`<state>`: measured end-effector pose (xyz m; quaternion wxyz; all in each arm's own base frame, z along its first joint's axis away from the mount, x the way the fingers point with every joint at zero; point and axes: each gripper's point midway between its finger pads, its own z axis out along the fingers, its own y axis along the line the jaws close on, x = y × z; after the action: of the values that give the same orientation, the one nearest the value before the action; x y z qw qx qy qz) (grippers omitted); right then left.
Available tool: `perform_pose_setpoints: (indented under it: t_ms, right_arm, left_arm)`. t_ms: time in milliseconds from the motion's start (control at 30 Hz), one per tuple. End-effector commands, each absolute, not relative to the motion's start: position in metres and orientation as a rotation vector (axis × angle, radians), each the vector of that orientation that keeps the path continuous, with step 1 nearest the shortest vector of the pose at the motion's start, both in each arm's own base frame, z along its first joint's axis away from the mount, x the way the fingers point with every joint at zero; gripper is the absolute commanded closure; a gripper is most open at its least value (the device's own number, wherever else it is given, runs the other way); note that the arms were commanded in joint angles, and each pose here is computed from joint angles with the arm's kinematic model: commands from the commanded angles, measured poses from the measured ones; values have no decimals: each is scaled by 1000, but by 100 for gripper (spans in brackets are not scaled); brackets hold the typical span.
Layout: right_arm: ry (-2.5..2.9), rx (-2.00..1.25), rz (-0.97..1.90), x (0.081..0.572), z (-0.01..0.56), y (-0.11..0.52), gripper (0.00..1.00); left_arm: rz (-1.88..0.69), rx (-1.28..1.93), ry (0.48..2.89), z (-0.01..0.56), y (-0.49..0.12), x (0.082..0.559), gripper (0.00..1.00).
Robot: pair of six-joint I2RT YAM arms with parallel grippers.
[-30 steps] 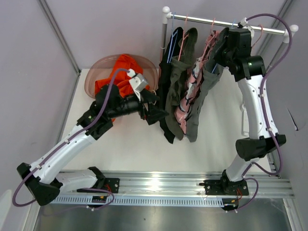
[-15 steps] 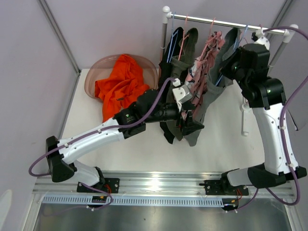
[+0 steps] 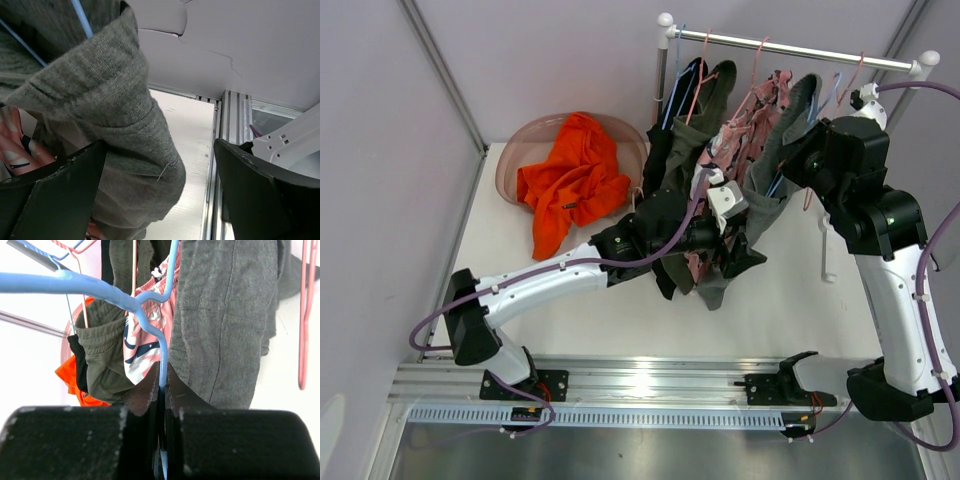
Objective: Remove the shorts from the hanger
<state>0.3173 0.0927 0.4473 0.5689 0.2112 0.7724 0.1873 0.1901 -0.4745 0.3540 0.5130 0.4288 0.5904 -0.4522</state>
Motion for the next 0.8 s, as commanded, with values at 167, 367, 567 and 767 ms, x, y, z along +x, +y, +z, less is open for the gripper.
perform_pose_setpoints:
  t_ms: [167,367,567,767]
  right_arm:
    - [1645,524,556,308,499,93,100]
    - [1638,534,555,302,501,89,100]
    - [1629,538,500,304,506,81,100]
    - [1627,546,451,314,513,72,100]
  left_arm:
    - [-1027,983,1385,354,-478,203,58]
    - [-1010,943,1397,350,-478,210,100]
    - [-1063,920,1409,343,-458,191,100]
    - [-1090,907,1443,319,-428,162,99]
